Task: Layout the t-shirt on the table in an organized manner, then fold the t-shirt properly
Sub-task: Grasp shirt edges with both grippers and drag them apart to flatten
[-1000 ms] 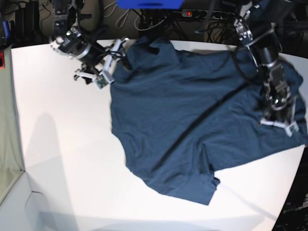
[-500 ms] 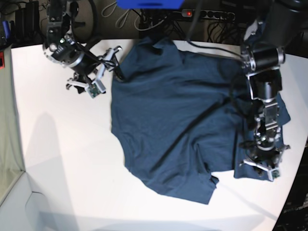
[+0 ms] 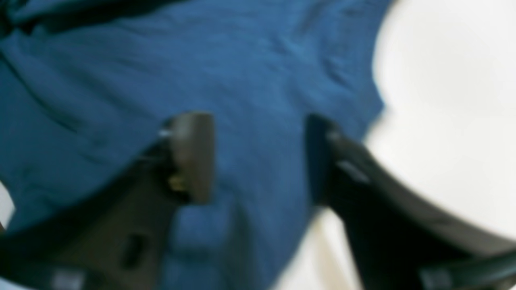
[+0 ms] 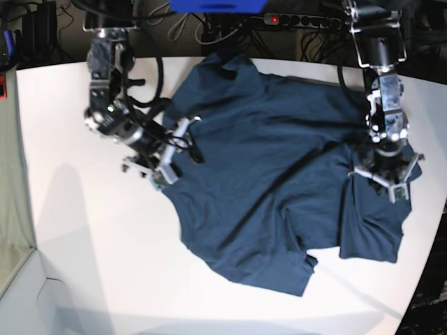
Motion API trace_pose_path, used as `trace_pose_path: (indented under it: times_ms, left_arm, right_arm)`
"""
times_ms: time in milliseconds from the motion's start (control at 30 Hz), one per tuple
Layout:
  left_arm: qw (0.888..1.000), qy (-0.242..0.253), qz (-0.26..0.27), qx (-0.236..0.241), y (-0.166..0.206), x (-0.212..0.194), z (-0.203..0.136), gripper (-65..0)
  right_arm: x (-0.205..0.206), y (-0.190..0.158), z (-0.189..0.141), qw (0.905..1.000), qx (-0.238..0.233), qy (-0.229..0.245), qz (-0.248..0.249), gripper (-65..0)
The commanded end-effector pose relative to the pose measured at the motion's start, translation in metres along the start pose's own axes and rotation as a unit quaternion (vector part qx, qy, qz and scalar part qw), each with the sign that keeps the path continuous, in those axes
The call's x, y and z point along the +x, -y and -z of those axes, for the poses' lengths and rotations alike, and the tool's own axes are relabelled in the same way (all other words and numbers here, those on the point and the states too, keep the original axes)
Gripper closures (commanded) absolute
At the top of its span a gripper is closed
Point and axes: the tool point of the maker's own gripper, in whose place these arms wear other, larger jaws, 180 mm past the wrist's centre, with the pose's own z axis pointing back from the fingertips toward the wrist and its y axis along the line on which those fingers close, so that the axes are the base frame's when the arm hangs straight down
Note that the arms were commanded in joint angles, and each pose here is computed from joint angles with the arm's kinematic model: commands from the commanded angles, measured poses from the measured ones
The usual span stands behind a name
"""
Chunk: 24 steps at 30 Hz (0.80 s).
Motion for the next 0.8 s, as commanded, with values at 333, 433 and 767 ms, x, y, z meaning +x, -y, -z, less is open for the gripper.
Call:
trace_pose_path:
  times_ms: [333,433,767]
  left_arm:
    - [0.990,0.047,-0.062,0.115,-0.096,0.022,-0.021,-19.0]
    - [0.989,0.055,-0.059,0.127,-0.108,0.024,-0.030,-19.0]
    - [0.985,0.071,-0.039,0.151,-0.129,0.023,-0.066,-19.0]
  right_arm:
    - [-0.031,0.029,0.048,0.9966,0.029,-0.060,0.050,0.0]
    - [-0.031,0.061,0.041,0.9967,-0.001,-0.036,0.073,0.0]
    - [-0.023,0.190,0.013,0.9701,-0.196,0.008,0.144,0.0]
